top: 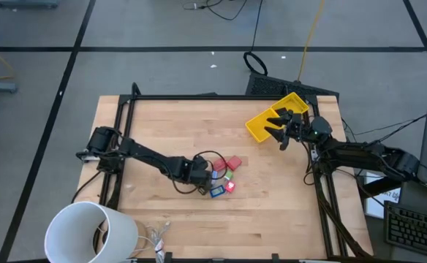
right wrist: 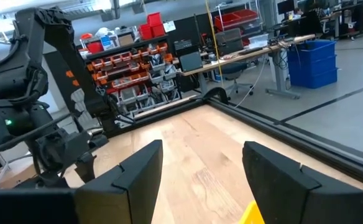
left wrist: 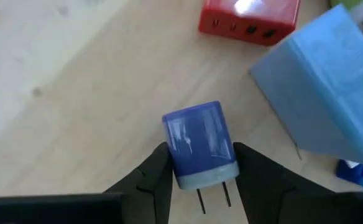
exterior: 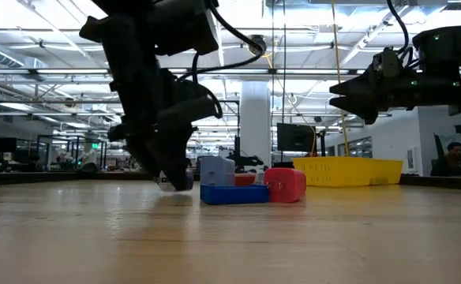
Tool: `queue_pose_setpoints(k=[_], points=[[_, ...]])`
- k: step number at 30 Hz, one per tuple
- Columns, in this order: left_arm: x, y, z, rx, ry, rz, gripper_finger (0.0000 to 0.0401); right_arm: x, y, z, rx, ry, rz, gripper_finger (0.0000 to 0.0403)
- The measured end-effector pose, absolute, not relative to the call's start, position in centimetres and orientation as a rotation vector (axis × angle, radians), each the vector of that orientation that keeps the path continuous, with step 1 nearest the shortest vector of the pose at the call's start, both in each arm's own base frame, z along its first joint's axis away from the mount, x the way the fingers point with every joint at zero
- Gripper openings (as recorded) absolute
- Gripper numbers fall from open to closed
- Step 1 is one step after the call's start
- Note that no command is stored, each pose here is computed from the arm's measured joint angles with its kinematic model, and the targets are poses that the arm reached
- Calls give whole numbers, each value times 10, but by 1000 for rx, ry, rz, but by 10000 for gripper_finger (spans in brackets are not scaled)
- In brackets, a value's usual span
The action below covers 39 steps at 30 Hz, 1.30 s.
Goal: Pick & Place Office items
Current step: Put the violet charger adapter into the left yellow bin
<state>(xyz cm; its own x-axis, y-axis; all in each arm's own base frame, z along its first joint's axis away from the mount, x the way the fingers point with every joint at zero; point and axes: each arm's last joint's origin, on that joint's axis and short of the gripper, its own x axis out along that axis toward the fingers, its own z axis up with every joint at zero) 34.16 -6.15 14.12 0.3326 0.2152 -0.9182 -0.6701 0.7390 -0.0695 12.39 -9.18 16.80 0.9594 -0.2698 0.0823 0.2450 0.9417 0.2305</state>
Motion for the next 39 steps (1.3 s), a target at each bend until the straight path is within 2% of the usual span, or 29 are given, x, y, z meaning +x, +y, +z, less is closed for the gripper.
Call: queue_pose_setpoints(k=[5,11,18,24,27,31,39], points=[[340,-59,150,-399,1036,638,140,124,-92,170,210,-128,-261,211],[339,-57,182,-382,903,587,140,126,-89,170,204,-128,-237,208],[352,-58,225,-274,647,363,141,136,-71,174,77,-145,-108,208],[363,-55,240,-78,526,193,143,145,-51,174,-52,-142,2,206],[367,-51,246,39,459,231,143,150,-44,175,-34,-136,-3,207],[372,-44,255,92,366,254,144,159,-36,186,-29,-176,2,215],[379,-39,269,147,220,173,144,181,-27,207,101,-206,87,237]])
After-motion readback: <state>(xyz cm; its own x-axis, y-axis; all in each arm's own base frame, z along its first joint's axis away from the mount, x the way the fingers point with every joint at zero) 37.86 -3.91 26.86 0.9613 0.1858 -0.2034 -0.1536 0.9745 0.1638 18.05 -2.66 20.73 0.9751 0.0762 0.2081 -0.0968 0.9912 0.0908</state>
